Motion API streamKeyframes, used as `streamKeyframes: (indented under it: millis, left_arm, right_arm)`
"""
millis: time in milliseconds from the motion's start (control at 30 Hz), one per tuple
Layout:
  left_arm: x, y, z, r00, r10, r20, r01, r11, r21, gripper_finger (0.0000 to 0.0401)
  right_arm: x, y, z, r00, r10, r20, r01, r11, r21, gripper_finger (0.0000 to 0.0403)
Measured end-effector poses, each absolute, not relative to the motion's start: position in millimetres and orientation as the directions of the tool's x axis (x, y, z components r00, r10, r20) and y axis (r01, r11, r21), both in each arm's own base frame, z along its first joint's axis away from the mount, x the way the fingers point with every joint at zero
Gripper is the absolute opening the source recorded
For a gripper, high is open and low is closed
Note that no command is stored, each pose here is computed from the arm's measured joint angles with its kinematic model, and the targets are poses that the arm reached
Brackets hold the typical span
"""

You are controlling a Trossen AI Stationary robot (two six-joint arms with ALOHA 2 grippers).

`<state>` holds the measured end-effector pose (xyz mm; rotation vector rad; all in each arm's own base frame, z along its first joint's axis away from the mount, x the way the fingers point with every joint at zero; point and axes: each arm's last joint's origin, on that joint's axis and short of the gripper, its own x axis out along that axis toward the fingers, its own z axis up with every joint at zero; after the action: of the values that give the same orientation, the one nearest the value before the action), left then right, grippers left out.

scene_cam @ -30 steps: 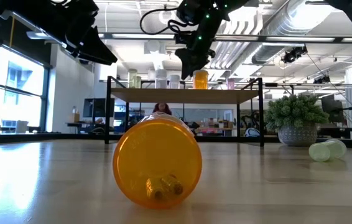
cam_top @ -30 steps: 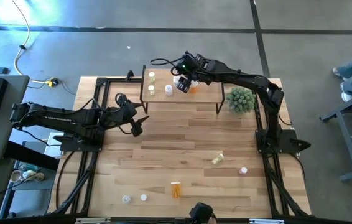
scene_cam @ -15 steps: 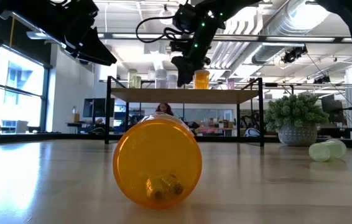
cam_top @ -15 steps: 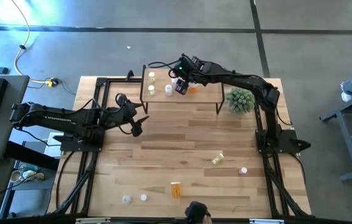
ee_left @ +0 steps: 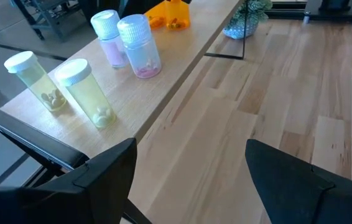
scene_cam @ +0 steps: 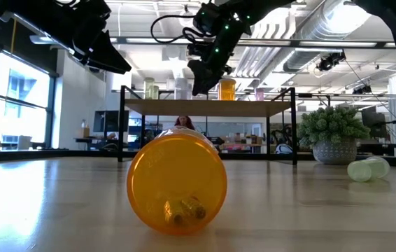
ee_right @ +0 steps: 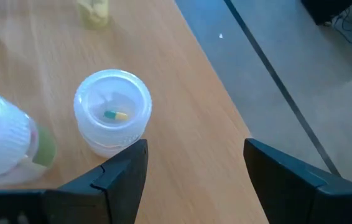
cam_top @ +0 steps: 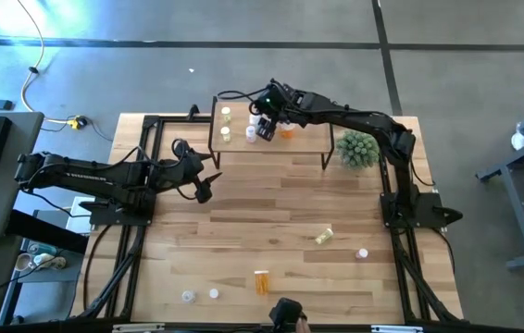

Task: Pick and place medicine bottles onto shelf by color
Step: Adjust the transparent pill bottle on the shelf, then put the transparent pill bottle aligned with the other transparent pill bottles on the shelf

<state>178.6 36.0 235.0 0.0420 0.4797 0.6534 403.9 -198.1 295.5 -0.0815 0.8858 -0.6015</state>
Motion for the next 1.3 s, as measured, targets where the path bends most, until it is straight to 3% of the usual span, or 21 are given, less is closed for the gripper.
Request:
streamKeyframes:
  millis: [400,633,1067,1300]
  left_arm:
    - [178.6,36.0,235.0,0.689,0.594,-0.416,-0.575,0.797,0.186,0.0291]
    - [178.2,36.0,234.3,0.685,0.594,-0.422,-0.573,0.797,0.190,0.0291]
    - [178.1,36.0,234.2,0.685,0.594,-0.423,-0.573,0.797,0.191,0.0291]
    - [178.2,36.0,234.2,0.685,0.594,-0.422,-0.573,0.797,0.191,0.0291]
  right_arm:
    - [407.6,-199.5,299.5,0.525,-0.529,-0.667,0.459,0.836,-0.301,0.0257]
    - [404.3,-199.5,300.6,0.475,-0.564,-0.676,0.459,0.814,-0.356,0.0257]
    - [393.3,-199.1,361.3,0.474,-0.620,-0.625,0.482,0.777,-0.406,0.0257]
    - [376.9,-190.8,390.7,0.438,-0.604,-0.665,0.460,0.787,-0.412,0.0257]
